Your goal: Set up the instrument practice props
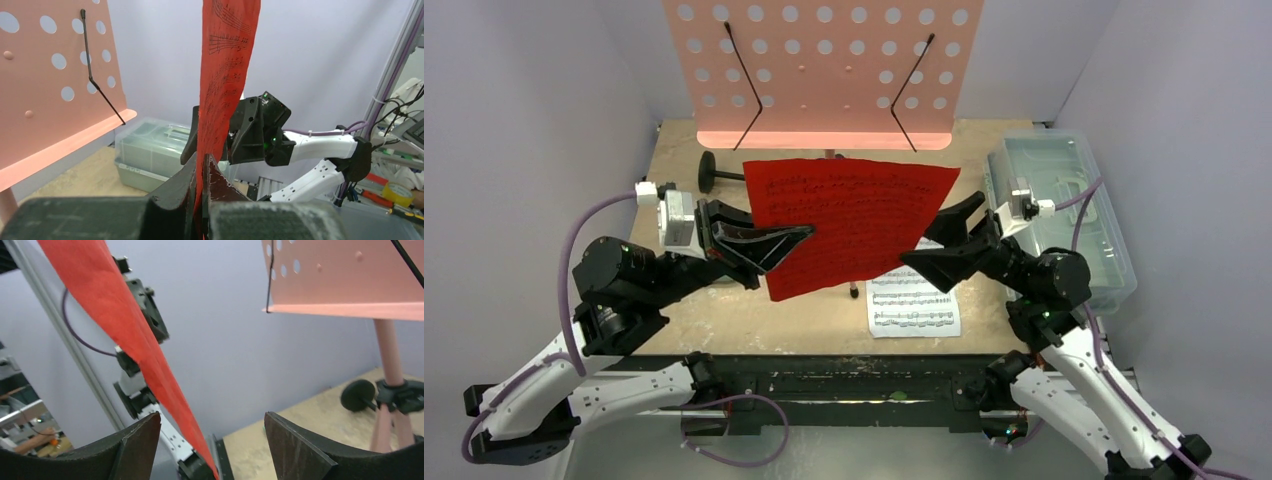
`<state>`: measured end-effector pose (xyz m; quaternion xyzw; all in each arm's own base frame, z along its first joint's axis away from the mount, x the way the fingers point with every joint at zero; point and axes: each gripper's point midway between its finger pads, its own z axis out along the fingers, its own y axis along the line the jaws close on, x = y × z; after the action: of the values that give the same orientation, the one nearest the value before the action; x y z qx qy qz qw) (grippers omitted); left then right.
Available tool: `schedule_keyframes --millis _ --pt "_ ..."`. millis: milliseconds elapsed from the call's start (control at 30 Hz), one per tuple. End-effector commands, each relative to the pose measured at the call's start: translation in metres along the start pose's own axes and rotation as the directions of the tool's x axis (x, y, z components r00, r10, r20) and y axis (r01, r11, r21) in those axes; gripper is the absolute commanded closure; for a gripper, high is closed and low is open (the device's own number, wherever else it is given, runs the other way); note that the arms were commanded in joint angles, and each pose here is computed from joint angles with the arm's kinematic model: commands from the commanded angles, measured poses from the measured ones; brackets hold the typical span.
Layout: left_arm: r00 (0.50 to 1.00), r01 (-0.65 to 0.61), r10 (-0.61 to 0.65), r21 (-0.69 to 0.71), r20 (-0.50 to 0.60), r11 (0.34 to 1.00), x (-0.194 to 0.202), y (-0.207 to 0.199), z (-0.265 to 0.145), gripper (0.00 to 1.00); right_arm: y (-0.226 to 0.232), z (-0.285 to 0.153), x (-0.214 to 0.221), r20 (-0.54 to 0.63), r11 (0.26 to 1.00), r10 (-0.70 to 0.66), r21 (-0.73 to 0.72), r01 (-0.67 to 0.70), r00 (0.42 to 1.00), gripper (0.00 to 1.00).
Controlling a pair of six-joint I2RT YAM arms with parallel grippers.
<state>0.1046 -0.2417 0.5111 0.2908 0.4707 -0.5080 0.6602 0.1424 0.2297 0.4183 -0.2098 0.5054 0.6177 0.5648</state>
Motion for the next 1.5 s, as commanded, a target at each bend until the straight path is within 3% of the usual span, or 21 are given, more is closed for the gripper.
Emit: schedule_keyframes --millis 0,300,633,833,900,967,1033,1067,1133,1200,1300,1467 --pt "0.993 0.058 -0.059 0.012 0.102 0.998 -0.017 -0.002 0.009 1.0 0.043 0.006 -0.037 0.144 0.976 0.033 -0.216 -0.001 0.989 0.23" --pt "0.983 0.104 -0.093 -0.066 0.16 0.992 -0.014 0.014 0.009 1.0 0.062 0.009 -0.06 0.219 0.923 0.165 -0.378 -0.073 0.962 0.47" --pt "0.98 0.114 -0.1 -0.076 0.174 0.991 -0.012 0.017 0.014 1.0 0.051 0.021 -0.07 0.265 0.913 0.189 -0.401 -0.07 0.946 0.66" --pt "0.982 0.116 -0.099 -0.098 0.16 0.988 -0.007 0.021 0.015 1.0 0.048 0.032 -0.076 0.26 0.89 0.219 -0.449 -0.083 0.94 0.85" --pt "0.984 0.115 -0.096 -0.117 0.151 0.987 -0.004 0.025 0.014 1.0 0.048 0.034 -0.077 0.262 0.887 0.217 -0.456 -0.077 0.94 0.98" --pt "0.986 0.115 -0.094 -0.156 0.137 0.981 -0.002 0.032 0.013 1.0 0.048 0.034 -0.079 0.27 0.886 0.212 -0.459 -0.068 0.939 1.0" --pt "0.99 0.114 -0.091 -0.24 0.108 0.964 0.003 0.046 0.01 0.89 0.05 0.034 -0.082 0.281 0.886 0.208 -0.46 -0.059 0.937 1.0" --pt "0.992 0.111 -0.089 -0.287 0.089 0.951 0.006 0.053 0.007 0.73 0.049 0.034 -0.083 0.287 0.892 0.196 -0.449 -0.049 0.938 1.0" --pt "0.996 0.094 -0.087 -0.42 0.036 0.903 0.016 0.075 -0.003 0.48 0.042 0.038 -0.087 0.309 0.915 0.186 -0.401 -0.049 0.933 1.0" --pt "0.997 0.061 -0.08 -0.566 -0.009 0.822 0.016 0.099 -0.019 0.34 0.029 0.044 -0.092 0.333 0.948 0.167 -0.313 -0.059 0.928 1.0" --pt "0.993 -0.028 -0.066 -0.715 -0.103 0.698 0.019 0.125 -0.045 0.22 0.015 0.051 -0.106 0.374 0.981 0.115 -0.189 -0.046 0.92 1.0" --pt "0.983 -0.148 0.016 -0.745 -0.181 0.65 -0.001 0.133 -0.059 0.1 0.008 0.061 -0.141 0.424 0.998 -0.018 -0.041 0.04 0.905 1.0"
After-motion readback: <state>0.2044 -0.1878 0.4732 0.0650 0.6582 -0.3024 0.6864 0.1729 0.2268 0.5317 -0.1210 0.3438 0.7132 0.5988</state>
